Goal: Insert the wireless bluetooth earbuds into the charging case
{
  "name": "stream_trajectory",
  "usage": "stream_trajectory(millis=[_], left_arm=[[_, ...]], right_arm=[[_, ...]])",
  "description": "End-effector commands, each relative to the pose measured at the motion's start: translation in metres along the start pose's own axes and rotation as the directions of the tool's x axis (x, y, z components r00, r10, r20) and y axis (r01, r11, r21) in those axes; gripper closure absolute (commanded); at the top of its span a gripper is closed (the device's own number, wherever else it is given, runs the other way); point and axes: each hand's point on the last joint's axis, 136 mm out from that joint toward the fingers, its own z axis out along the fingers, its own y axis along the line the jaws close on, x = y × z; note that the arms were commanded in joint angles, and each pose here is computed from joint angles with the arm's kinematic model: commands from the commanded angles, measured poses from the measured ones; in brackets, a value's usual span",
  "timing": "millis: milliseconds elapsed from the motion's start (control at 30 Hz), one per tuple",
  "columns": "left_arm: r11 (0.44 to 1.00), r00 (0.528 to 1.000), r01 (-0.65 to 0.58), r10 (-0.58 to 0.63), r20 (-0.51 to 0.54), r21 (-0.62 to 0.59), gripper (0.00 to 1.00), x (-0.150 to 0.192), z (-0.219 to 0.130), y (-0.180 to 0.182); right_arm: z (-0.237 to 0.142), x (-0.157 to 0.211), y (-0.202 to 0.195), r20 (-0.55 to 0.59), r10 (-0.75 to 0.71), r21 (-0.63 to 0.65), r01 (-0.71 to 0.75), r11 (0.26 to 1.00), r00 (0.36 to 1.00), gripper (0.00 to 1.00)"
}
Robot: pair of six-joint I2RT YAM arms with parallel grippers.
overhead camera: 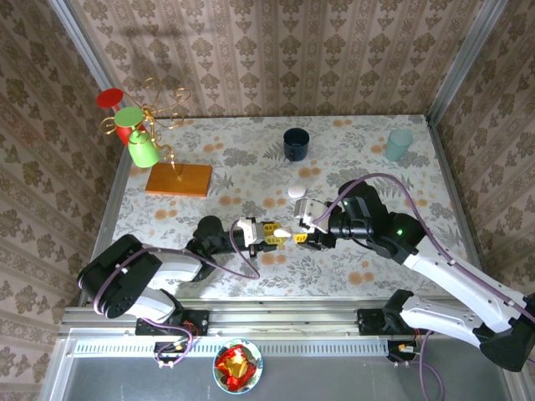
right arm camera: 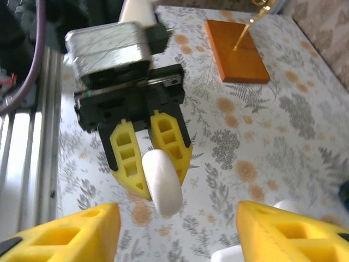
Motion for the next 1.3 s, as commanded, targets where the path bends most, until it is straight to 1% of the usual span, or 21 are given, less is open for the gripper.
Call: stream_trajectory(millis=[0,100,167,233,300,567,600,633,767,800,833,933,1033,1067,1133,1200,1267], left_arm=[[0.998,0.998,-0.012,0.009,0.054,0.054,1.0,-0.02,0.003,-0.003],[0.998,0.998,-0.014,0.011,0.06,0.06,1.0,-0.022,0.004,-0.002],[0.998,0.998,-0.017,0.013,0.064,0.061,1.0,-0.024,0.004,-0.002],[0.998,0.998,-0.019,0.015,0.066,0.063,1.0,-0.025,0.004,-0.002],[0.998,0.998,-0.02,0.016,0.066,0.061,1.0,-0.025,0.004,-0.002],[0.999,0.999,-0.015,0.013,0.051,0.044,1.0,-0.018,0.002,0.002],[0.999,0.999,-0.01,0.008,0.048,0.038,0.97,-0.017,0.001,0.003],[1.0,0.999,-0.004,0.003,0.045,0.027,0.9,-0.016,0.001,0.005],[0.999,1.0,-0.007,0.008,0.025,-0.034,0.58,-0.008,-0.007,0.013],[0.998,1.0,-0.01,0.01,0.011,-0.059,0.48,-0.002,-0.012,0.016],[0.996,1.0,-0.014,0.013,-0.003,-0.092,0.38,0.003,-0.017,0.02],[0.984,0.999,-0.021,0.014,-0.039,-0.178,0.21,0.014,-0.033,0.029],[0.965,0.996,-0.032,0.01,-0.084,-0.262,0.11,0.023,-0.042,0.039],[0.961,0.994,-0.03,0.001,-0.106,-0.276,0.1,0.027,-0.044,0.041],[0.959,0.986,-0.025,-0.023,-0.167,-0.281,0.08,0.037,-0.046,0.041],[0.961,0.974,-0.031,-0.033,-0.226,-0.274,0.06,0.045,-0.047,0.038],[0.96,0.964,-0.035,-0.041,-0.263,-0.277,0.05,0.051,-0.051,0.036]], right_arm=[[0.015,0.005,0.006,-0.019,-0.122,-0.042,0.121,0.992,0.992,0.46],[0.028,0.011,0.012,-0.052,-0.145,-0.099,0.139,0.985,0.988,0.47],[0.035,0.014,0.012,-0.065,-0.148,-0.114,0.14,0.983,0.987,0.48],[0.042,0.015,0.012,-0.069,-0.149,-0.121,0.14,0.983,0.986,0.55],[0.046,0.015,0.01,-0.065,-0.147,-0.117,0.139,0.983,0.987,0.69],[0.046,0.013,0.007,-0.058,-0.139,-0.101,0.133,0.986,0.989,0.8],[0.046,0.015,0.008,-0.057,-0.132,-0.101,0.126,0.987,0.99,0.81],[0.046,0.014,0.008,-0.049,-0.127,-0.095,0.122,0.988,0.991,0.82],[0.048,0.017,-0.004,-0.028,-0.075,-0.021,0.074,0.997,0.997,0.83],[0.048,0.018,-0.008,-0.02,-0.055,0.005,0.056,0.998,0.998,0.82],[0.048,0.02,-0.015,-0.007,-0.019,0.04,0.02,0.999,1.0,0.82],[0.047,0.019,-0.027,0.052,0.089,0.097,-0.094,0.991,0.995,0.82],[0.048,0.021,-0.041,0.12,0.221,0.144,-0.237,0.961,0.968,0.82],[0.049,0.023,-0.047,0.142,0.263,0.161,-0.285,0.945,0.954,0.82],[0.051,0.025,-0.057,0.181,0.38,0.179,-0.41,0.894,0.907,0.84],[0.055,0.031,-0.062,0.18,0.453,0.186,-0.482,0.856,0.873,0.88],[0.061,0.04,-0.068,0.173,0.517,0.213,-0.544,0.811,0.839,0.89]])
